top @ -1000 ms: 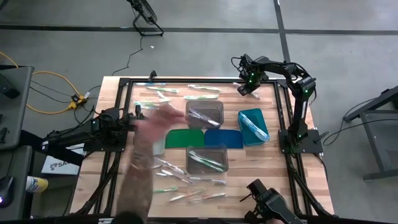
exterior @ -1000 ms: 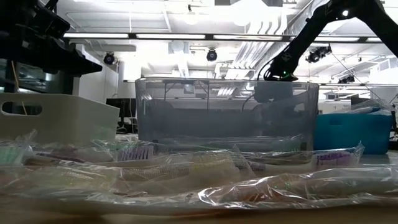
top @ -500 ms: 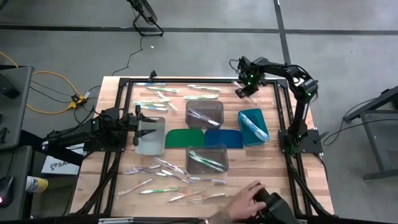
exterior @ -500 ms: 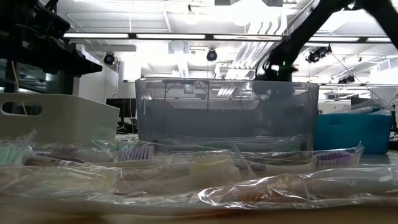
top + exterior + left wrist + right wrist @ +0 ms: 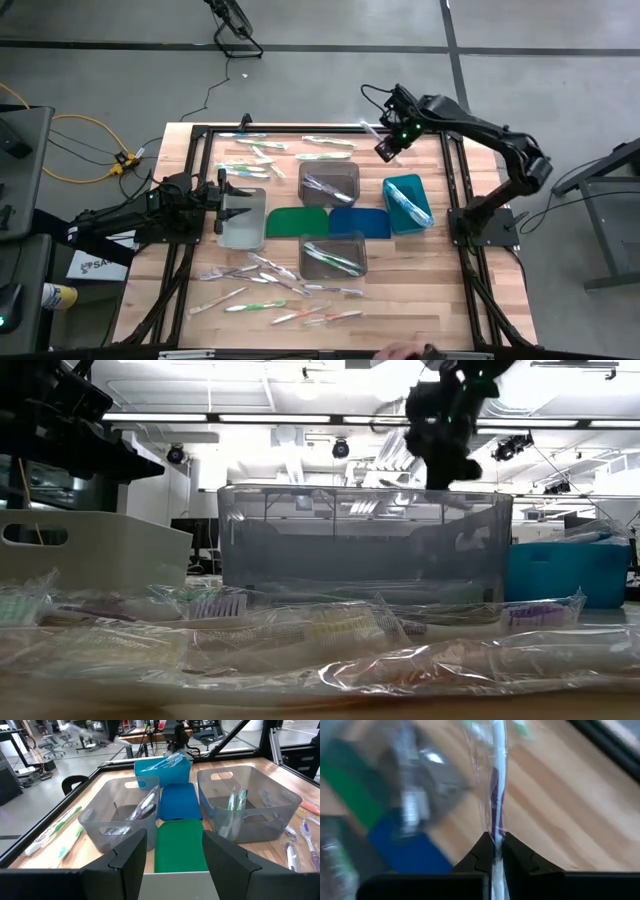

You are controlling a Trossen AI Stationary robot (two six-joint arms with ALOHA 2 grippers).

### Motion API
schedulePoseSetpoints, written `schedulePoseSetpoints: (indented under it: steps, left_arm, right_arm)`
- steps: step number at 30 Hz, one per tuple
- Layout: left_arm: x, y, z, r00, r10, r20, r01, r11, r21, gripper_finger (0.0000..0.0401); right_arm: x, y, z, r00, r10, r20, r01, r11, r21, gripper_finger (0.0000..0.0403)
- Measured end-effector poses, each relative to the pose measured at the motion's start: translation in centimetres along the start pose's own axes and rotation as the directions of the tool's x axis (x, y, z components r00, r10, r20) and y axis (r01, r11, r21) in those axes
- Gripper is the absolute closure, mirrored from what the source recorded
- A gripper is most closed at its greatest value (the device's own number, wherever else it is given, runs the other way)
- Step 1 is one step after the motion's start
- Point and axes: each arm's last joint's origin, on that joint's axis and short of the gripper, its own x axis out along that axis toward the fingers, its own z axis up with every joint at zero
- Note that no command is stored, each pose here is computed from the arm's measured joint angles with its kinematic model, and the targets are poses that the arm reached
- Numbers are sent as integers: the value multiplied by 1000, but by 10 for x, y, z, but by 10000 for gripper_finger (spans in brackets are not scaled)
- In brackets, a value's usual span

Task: Pick & Place Toothbrushes
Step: Put the purple toothbrush into the top black bin

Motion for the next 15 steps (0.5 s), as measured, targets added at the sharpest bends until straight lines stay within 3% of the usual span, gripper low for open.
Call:
schedulePoseSetpoints:
  steps: [5, 10, 15]
  left_arm:
    - [0, 0, 0, 1000, 0, 0, 0, 1000, 0, 214]
    - [0, 0, 0, 1000, 0, 0, 0, 1000, 0, 214]
    - [0, 0, 0, 1000, 0, 0, 0, 1000, 0, 214]
  right_arm:
    - [6, 35, 1, 995, 88, 51, -85, 995, -58, 388]
    - [28, 58, 8, 986, 152, 72, -147, 987, -71, 388]
    - [50, 84, 12, 969, 232, 85, -217, 963, -157, 388]
